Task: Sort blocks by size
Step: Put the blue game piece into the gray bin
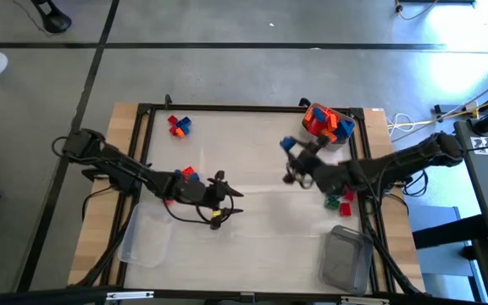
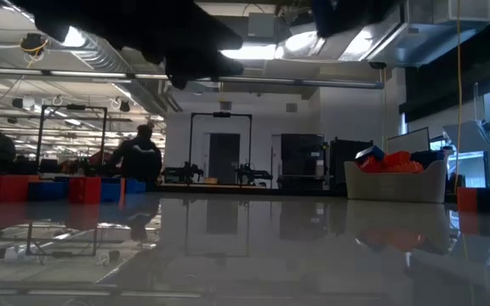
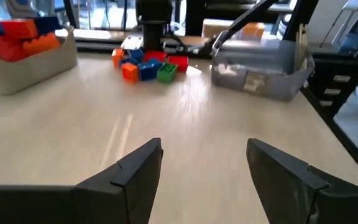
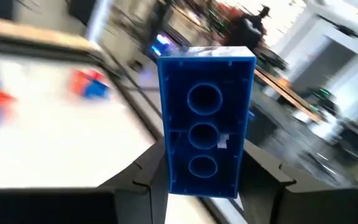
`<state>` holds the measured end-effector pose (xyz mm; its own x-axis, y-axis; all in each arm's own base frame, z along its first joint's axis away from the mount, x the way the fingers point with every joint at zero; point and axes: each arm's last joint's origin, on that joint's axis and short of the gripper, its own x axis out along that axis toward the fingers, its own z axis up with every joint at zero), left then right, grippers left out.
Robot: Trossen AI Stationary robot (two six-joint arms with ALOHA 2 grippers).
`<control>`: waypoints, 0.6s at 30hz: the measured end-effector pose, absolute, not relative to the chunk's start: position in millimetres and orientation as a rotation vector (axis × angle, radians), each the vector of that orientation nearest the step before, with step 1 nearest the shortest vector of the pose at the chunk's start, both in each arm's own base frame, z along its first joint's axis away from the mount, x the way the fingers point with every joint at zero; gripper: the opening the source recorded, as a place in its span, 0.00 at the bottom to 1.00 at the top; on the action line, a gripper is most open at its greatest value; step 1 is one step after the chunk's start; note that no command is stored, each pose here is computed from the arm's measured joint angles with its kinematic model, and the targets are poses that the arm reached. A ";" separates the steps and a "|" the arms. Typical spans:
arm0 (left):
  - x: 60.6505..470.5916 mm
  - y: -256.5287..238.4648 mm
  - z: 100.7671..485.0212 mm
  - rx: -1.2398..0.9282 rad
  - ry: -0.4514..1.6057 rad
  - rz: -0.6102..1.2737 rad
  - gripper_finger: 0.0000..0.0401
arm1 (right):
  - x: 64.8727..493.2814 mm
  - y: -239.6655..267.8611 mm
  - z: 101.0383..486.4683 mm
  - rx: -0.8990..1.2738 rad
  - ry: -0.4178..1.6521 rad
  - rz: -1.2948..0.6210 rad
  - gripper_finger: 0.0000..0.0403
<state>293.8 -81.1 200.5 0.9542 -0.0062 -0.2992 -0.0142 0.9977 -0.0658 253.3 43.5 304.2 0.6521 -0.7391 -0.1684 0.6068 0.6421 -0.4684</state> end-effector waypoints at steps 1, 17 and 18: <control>295.9 -81.7 198.4 -0.069 0.288 0.002 0.56 | 253.3 34.6 303.6 -0.397 0.384 -0.817 0.36; 315.7 -88.0 145.2 -0.058 0.320 0.004 0.56 | 226.5 -102.9 303.3 -0.288 0.733 -1.139 0.36; 315.8 -88.0 145.5 -0.055 0.317 0.003 0.56 | 222.1 -110.0 305.9 -0.257 0.751 -1.153 0.36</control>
<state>315.8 -88.0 145.5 0.9501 -0.0057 -0.3118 -0.0115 0.9985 -0.0535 222.1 -110.0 305.9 0.1983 -0.8933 -0.4033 0.7299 0.4092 -0.5476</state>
